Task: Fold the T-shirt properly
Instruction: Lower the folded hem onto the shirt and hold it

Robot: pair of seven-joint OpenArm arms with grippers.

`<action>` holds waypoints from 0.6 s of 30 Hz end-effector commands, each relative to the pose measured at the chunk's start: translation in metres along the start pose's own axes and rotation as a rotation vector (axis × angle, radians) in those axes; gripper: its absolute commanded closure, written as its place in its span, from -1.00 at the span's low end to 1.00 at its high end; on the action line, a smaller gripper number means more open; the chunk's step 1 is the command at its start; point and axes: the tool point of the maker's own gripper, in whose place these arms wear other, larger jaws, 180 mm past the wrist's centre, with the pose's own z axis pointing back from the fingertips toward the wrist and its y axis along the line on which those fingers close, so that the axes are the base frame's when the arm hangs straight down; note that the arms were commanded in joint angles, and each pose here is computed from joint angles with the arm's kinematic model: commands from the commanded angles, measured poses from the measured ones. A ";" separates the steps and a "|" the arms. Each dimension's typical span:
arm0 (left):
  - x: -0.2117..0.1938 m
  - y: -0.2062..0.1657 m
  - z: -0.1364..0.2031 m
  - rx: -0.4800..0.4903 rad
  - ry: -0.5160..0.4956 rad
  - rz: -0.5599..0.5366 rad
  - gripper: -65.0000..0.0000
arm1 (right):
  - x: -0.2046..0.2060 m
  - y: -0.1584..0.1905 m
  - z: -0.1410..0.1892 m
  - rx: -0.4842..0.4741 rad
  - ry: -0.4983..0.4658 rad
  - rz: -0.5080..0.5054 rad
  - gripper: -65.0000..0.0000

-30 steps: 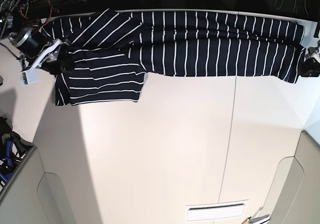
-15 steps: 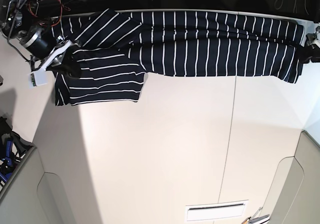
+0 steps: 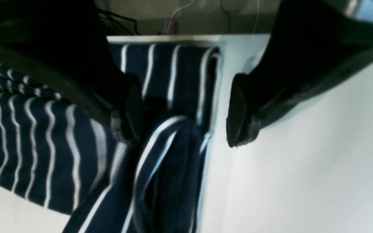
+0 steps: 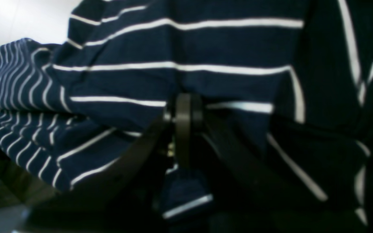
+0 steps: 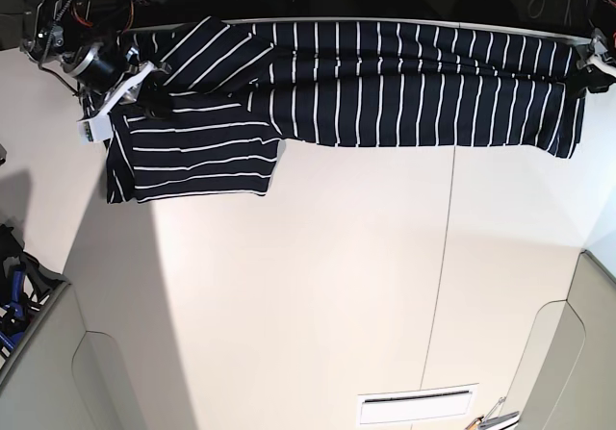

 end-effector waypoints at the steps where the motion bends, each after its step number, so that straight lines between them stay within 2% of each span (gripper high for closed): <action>1: 0.017 0.000 0.005 -0.011 -0.039 -0.033 -0.30 | 0.012 0.000 0.003 0.007 -0.041 0.012 1.00; 11: 0.018 -0.012 0.003 -0.068 -0.077 0.022 -0.30 | 0.013 0.000 0.003 0.007 -0.043 0.012 1.00; 18: 0.002 -0.027 -0.009 -0.104 -0.018 0.003 -0.30 | 0.016 0.003 0.003 0.026 -0.058 -0.003 1.00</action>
